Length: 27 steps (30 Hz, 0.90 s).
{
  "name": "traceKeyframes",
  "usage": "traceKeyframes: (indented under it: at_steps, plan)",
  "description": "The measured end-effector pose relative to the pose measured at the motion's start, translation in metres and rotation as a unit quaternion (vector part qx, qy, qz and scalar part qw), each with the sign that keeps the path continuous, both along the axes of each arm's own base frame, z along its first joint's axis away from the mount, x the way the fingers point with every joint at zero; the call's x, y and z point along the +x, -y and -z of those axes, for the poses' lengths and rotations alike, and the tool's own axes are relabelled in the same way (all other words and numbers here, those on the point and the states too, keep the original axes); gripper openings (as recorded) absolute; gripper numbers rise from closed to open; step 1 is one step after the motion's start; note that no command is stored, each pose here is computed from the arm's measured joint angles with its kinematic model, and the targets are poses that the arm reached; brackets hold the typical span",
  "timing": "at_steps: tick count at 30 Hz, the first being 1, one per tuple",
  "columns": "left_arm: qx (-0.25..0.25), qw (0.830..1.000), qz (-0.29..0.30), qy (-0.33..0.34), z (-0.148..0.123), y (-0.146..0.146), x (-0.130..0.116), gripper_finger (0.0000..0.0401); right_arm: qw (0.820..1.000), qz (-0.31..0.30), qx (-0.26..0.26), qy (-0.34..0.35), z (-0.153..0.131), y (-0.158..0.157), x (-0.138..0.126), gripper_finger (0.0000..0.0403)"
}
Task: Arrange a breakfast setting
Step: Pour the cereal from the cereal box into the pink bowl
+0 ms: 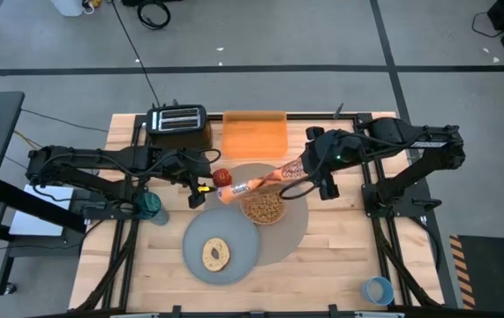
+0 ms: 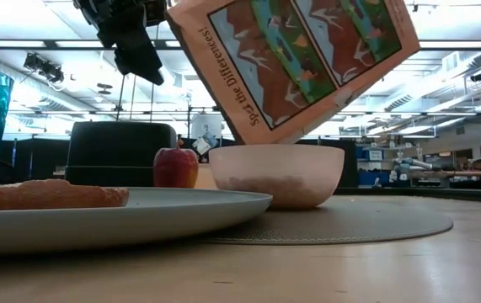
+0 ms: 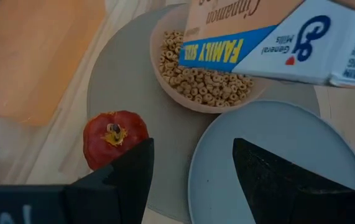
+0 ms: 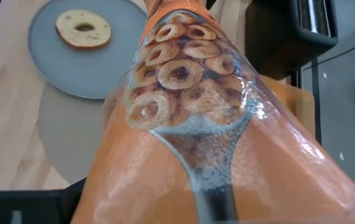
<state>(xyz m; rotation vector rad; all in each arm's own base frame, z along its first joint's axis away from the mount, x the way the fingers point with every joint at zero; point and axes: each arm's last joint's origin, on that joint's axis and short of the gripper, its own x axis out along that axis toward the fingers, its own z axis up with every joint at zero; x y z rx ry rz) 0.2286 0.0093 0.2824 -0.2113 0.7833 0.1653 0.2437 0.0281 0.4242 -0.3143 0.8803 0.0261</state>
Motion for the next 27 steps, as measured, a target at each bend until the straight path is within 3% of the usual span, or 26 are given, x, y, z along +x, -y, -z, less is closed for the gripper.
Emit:
traceKeyframes:
  at_steps: [9,27]
  plan:
    - [0.002,1.0,0.002,0.0,0.0,0.0,0.0,0.0226,0.999,0.035,0.004,-0.02,0.002,0.006,-0.004,0.0236]
    - [0.004,1.0,0.004,0.0,0.0,0.0,0.0,0.0226,0.999,-0.014,0.044,-0.003,0.0,-0.006,0.0,0.0236]
